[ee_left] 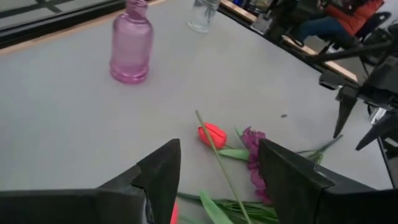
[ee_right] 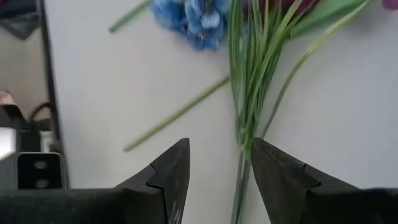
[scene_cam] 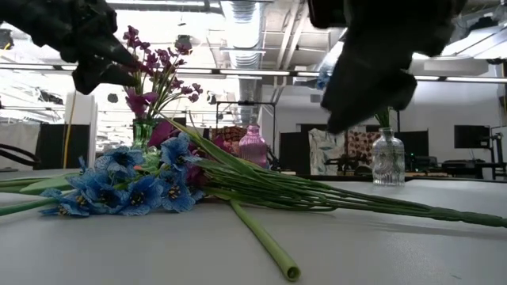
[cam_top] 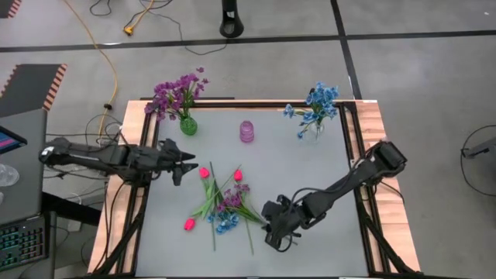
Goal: Sort flowers into vase by color
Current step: Put the purple flowers into the green vase
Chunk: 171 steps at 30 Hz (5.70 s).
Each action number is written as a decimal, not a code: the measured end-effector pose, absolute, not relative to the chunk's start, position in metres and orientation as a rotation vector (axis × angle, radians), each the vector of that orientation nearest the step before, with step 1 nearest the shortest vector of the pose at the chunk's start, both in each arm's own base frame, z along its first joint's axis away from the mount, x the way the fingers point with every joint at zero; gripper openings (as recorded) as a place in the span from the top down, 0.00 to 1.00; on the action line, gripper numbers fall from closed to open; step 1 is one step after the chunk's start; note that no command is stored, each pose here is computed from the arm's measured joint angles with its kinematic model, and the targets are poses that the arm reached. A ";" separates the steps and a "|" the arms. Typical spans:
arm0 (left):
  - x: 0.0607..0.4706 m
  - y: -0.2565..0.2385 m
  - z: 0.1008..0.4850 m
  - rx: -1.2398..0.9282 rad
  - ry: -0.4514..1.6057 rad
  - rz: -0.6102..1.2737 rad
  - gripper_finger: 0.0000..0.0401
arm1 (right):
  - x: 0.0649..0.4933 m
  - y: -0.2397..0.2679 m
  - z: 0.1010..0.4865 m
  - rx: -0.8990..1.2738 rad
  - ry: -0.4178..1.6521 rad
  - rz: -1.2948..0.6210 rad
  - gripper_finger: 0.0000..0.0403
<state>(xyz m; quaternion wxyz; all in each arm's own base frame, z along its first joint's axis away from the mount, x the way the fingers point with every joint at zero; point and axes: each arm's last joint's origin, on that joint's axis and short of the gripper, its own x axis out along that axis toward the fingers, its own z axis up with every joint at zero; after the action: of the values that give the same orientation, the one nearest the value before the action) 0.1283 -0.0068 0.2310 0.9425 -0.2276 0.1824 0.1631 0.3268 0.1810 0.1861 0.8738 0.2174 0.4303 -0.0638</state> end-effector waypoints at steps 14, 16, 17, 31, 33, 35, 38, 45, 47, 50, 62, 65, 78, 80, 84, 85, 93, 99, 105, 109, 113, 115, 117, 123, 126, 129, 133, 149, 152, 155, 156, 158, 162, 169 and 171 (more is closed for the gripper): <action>0.170 -0.035 0.223 -0.404 0.348 0.219 0.51 | 0.332 0.183 0.152 0.406 0.990 -0.172 0.51; 0.173 -0.038 0.221 -0.397 0.356 0.205 0.51 | 0.332 0.184 0.147 0.400 1.001 -0.177 0.51; 0.175 -0.040 0.220 -0.394 0.358 0.200 0.51 | 0.333 0.183 0.145 0.395 1.006 -0.180 0.51; 0.193 -0.059 0.207 -0.341 0.379 0.125 0.51 | 0.335 0.176 0.135 0.379 1.047 -0.220 0.66; 0.194 -0.062 0.207 -0.334 0.369 0.111 0.51 | 0.334 0.173 0.133 0.380 1.050 -0.227 0.73; 0.196 -0.065 0.206 -0.328 0.360 0.097 0.51 | 0.335 0.172 0.133 0.380 1.053 -0.231 0.80; 0.197 -0.067 0.206 -0.327 0.357 0.086 0.51 | 0.336 0.170 0.133 0.388 1.053 -0.235 0.90; 0.197 -0.071 0.209 -0.305 0.325 0.056 0.51 | 0.340 0.162 0.134 0.416 1.060 -0.235 0.94; 0.197 -0.072 0.215 -0.288 0.280 0.037 0.51 | 0.341 0.160 0.138 0.422 1.059 -0.237 0.94; 0.195 -0.071 0.222 -0.257 0.231 0.018 0.51 | 0.342 0.154 0.146 0.408 1.055 -0.234 0.94; 0.174 -0.063 0.251 -0.250 0.085 -0.017 0.51 | 0.322 0.123 0.240 0.356 0.814 -0.212 0.94; 0.172 -0.062 0.254 -0.241 0.069 -0.027 0.51 | 0.317 0.116 0.262 0.317 0.711 -0.228 0.94; 0.174 -0.062 0.263 -0.208 -0.028 -0.025 0.51 | 0.330 0.094 0.321 0.078 0.250 -0.231 0.93; 0.173 -0.062 0.268 -0.178 -0.076 -0.028 0.51 | 0.334 0.091 0.322 0.055 0.224 -0.233 0.93; 0.172 -0.061 0.276 -0.122 -0.155 -0.008 0.51 | 0.344 0.087 0.321 0.061 0.163 -0.244 0.93; 0.172 -0.061 0.278 -0.111 -0.178 0.001 0.51 | 0.347 0.087 0.319 0.049 0.158 -0.233 0.93; 0.180 -0.061 0.279 -0.044 -0.235 0.074 0.51 | 0.373 0.087 0.306 -0.022 0.035 -0.188 0.93; 0.190 -0.061 0.273 -0.029 -0.214 0.085 0.51 | 0.386 0.091 0.294 -0.078 -0.035 -0.131 0.93; 0.195 -0.064 0.271 0.002 -0.240 0.045 0.51 | 0.392 0.092 0.290 -0.080 -0.069 -0.133 0.92; 0.197 -0.065 0.272 0.010 -0.266 0.032 0.51 | 0.392 0.090 0.292 -0.076 -0.084 -0.139 0.92; 0.201 -0.066 0.271 0.002 -0.296 0.034 0.51 | 0.392 0.089 0.294 -0.068 -0.109 -0.138 0.92; 0.203 -0.067 0.271 -0.002 -0.309 0.030 0.51 | 0.392 0.088 0.294 -0.069 -0.105 -0.137 0.92; 0.209 -0.068 0.271 0.000 -0.305 0.036 0.51 | 0.392 0.088 0.294 -0.071 -0.103 -0.125 0.92; 0.227 -0.069 0.278 0.009 -0.297 0.059 0.51 | 0.392 0.089 0.294 -0.072 -0.106 -0.100 0.92; 0.229 -0.069 0.282 0.019 -0.309 0.062 0.51 | 0.392 0.089 0.294 -0.072 -0.107 -0.100 0.92; 0.228 -0.069 0.285 0.016 -0.316 0.063 0.52 | 0.392 0.089 0.294 -0.072 -0.107 -0.100 0.92; 0.228 -0.069 0.285 0.010 -0.320 0.063 0.60 | 0.392 0.089 0.294 -0.071 -0.107 -0.101 0.92; 0.228 -0.068 0.285 0.008 -0.316 0.083 0.96 | 0.393 0.085 0.294 -0.070 -0.107 -0.109 0.83; 0.228 -0.068 0.284 0.005 -0.309 0.102 0.97 | 0.393 0.085 0.294 -0.069 -0.108 -0.111 0.75; 0.228 -0.067 0.284 0.004 -0.305 0.109 0.98 | 0.391 0.083 0.296 -0.074 -0.092 -0.123 0.66; 0.227 -0.067 0.285 0.006 -0.298 0.113 0.99 | 0.390 0.082 0.298 -0.076 -0.083 -0.135 0.63; 0.223 -0.065 0.287 0.009 -0.285 0.128 0.99 | 0.386 0.080 0.301 -0.084 -0.055 -0.163 0.57; 0.210 -0.056 0.291 0.014 -0.212 0.217 0.99 | 0.378 0.079 0.307 -0.104 0.008 -0.182 0.48; 0.180 -0.036 0.299 0.072 -0.106 0.413 0.99 | 0.371 0.082 0.304 -0.116 0.104 -0.168 0.44; 0.171 -0.029 0.300 0.103 -0.093 0.481 0.99 | 0.371 0.082 0.304 -0.106 0.109 -0.168 0.44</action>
<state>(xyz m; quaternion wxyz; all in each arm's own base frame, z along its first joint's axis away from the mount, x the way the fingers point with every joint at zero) 0.1713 -0.0286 0.2998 0.9689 0.0510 -0.0462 0.2378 0.3708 0.0821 0.3035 0.9936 -0.0529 0.0543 -0.0837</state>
